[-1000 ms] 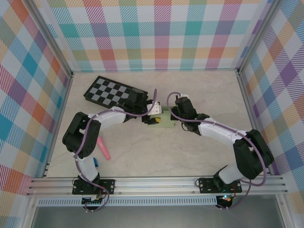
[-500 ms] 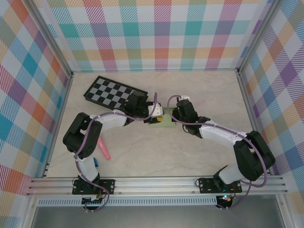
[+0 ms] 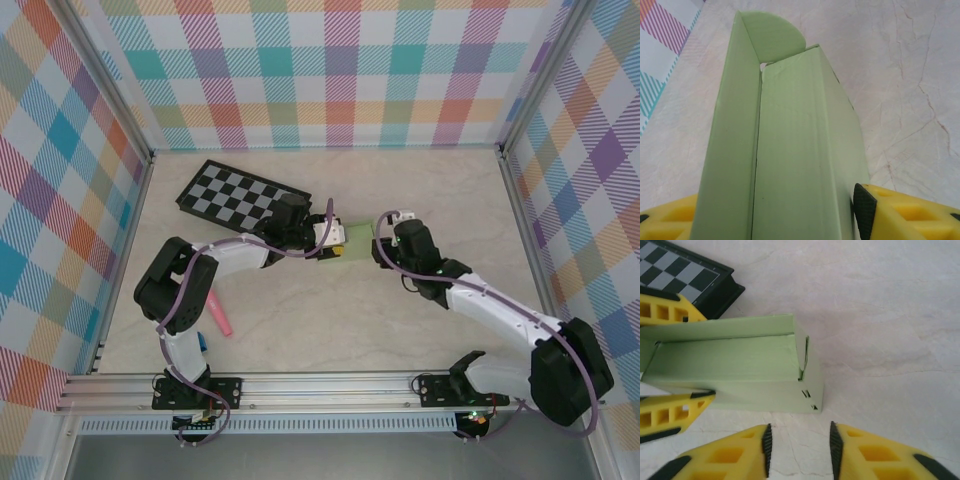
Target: Fold the paper box
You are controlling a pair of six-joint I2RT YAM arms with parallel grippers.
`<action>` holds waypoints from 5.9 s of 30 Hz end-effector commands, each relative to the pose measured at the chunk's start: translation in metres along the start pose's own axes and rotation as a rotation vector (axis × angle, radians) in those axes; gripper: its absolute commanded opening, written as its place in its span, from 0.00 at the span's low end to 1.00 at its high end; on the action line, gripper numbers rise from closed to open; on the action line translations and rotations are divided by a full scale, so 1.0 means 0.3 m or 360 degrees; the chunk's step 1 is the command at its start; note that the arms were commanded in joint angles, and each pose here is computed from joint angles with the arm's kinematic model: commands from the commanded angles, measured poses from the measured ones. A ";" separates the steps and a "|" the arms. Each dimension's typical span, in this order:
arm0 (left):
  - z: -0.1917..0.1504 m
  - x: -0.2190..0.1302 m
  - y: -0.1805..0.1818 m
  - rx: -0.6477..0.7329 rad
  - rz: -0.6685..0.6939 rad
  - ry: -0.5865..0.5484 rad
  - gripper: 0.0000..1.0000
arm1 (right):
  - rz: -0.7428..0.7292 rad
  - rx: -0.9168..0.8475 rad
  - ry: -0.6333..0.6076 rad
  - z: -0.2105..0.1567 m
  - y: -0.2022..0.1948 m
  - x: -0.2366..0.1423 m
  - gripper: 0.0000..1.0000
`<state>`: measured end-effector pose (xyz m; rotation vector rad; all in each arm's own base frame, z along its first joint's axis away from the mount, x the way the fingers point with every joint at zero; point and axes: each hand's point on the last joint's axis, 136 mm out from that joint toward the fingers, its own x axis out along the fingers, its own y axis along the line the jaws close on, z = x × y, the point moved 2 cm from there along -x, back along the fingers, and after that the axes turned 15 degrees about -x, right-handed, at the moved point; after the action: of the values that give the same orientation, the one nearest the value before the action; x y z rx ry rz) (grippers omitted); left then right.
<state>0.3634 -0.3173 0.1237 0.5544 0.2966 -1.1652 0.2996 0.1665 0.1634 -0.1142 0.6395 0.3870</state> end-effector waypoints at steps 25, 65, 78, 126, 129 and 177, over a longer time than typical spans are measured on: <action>0.011 0.065 0.012 -0.0091 0.0024 -0.0042 0.61 | 0.0268 0.2222 0.0457 0.108 0.052 0.210 0.91; 0.225 -0.246 0.069 -0.0786 0.0021 -0.0367 0.87 | -0.0109 0.1887 0.0267 -0.064 -0.023 0.361 0.35; 0.110 -0.347 0.308 -0.1888 0.0677 0.0122 1.00 | -0.0059 0.1785 0.0307 -0.064 -0.003 0.404 0.30; -0.276 -0.156 0.077 -0.1860 0.0701 0.0461 1.00 | 0.0030 0.1565 0.0438 -0.037 0.007 0.438 0.32; -0.283 -0.157 0.081 -0.1856 0.0721 0.0474 1.00 | 0.0054 0.1406 0.0482 -0.002 -0.007 0.440 0.35; 0.215 -0.550 0.274 -0.1606 0.1008 -0.0132 1.00 | 0.0007 0.1062 0.0686 0.307 -0.031 0.266 0.84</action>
<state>0.3736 -0.2248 0.2393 -0.3121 0.6477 -0.4168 0.4426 0.2005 0.2005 0.5528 1.0395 0.2396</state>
